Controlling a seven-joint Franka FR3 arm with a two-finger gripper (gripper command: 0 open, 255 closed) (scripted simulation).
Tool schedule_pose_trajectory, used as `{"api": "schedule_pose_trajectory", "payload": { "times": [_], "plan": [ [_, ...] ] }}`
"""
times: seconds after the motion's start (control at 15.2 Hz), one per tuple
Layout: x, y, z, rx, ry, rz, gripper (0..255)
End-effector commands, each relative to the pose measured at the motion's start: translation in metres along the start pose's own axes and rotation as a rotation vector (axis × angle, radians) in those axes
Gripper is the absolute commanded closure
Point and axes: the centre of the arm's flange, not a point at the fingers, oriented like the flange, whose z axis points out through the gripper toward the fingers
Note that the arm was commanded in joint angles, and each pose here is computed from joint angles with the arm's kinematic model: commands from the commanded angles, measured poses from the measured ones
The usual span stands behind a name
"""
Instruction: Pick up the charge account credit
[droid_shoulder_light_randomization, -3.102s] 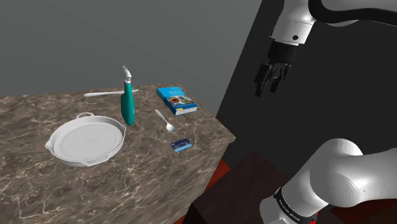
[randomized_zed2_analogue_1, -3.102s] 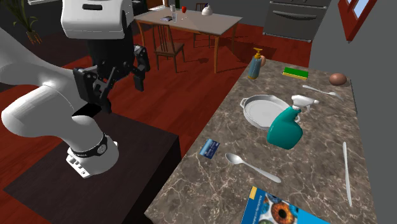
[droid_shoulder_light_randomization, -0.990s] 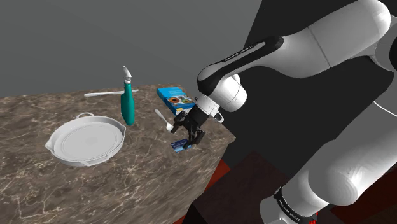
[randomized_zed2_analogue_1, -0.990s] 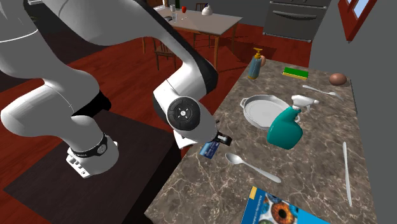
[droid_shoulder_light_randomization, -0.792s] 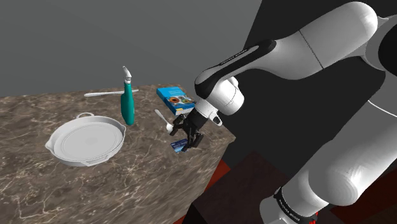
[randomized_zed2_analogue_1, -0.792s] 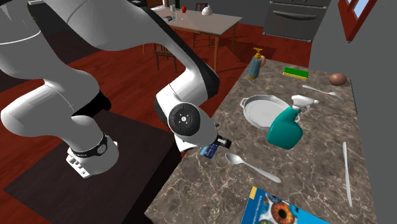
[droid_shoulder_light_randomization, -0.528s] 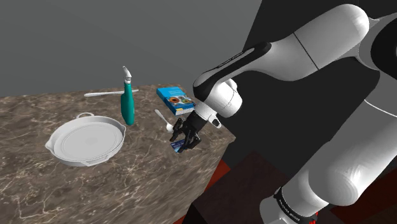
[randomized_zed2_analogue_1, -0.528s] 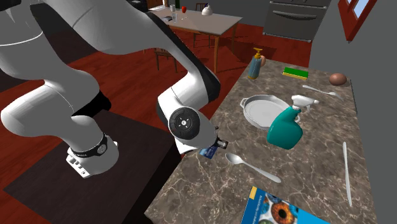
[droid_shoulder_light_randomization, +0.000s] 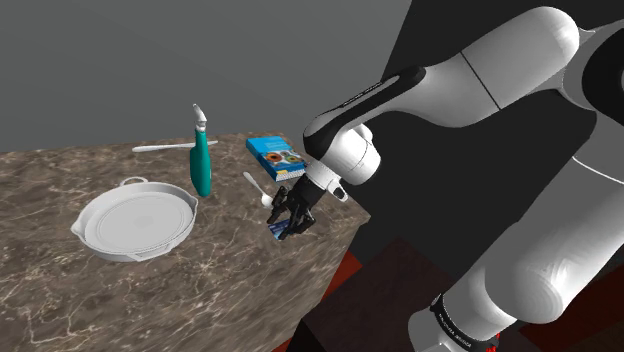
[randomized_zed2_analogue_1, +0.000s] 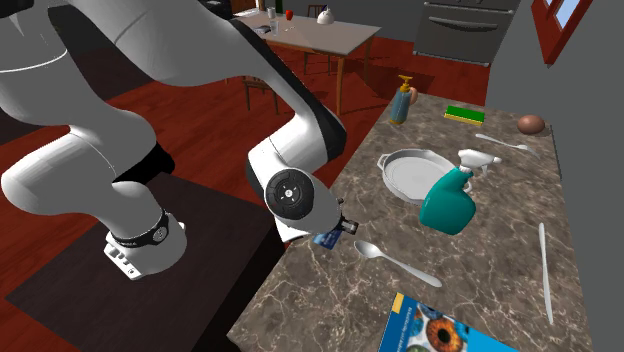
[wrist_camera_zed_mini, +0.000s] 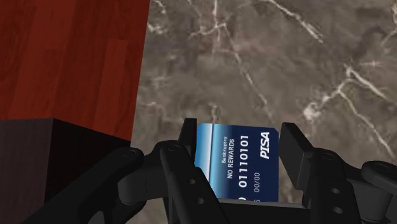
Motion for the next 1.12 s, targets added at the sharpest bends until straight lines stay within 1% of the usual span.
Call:
{"api": "schedule_pose_trajectory", "payload": {
  "times": [0.0, 0.99, 1.06],
  "plan": [
    [0.0, 0.0, 0.0, 0.0, 0.0, 0.0, 255],
    [-0.044, -0.001, -0.066, 0.0, 0.0, 0.0, 255],
    [-0.044, -0.001, -0.066, 0.0, 0.0, 0.0, 255]
  ]
}}
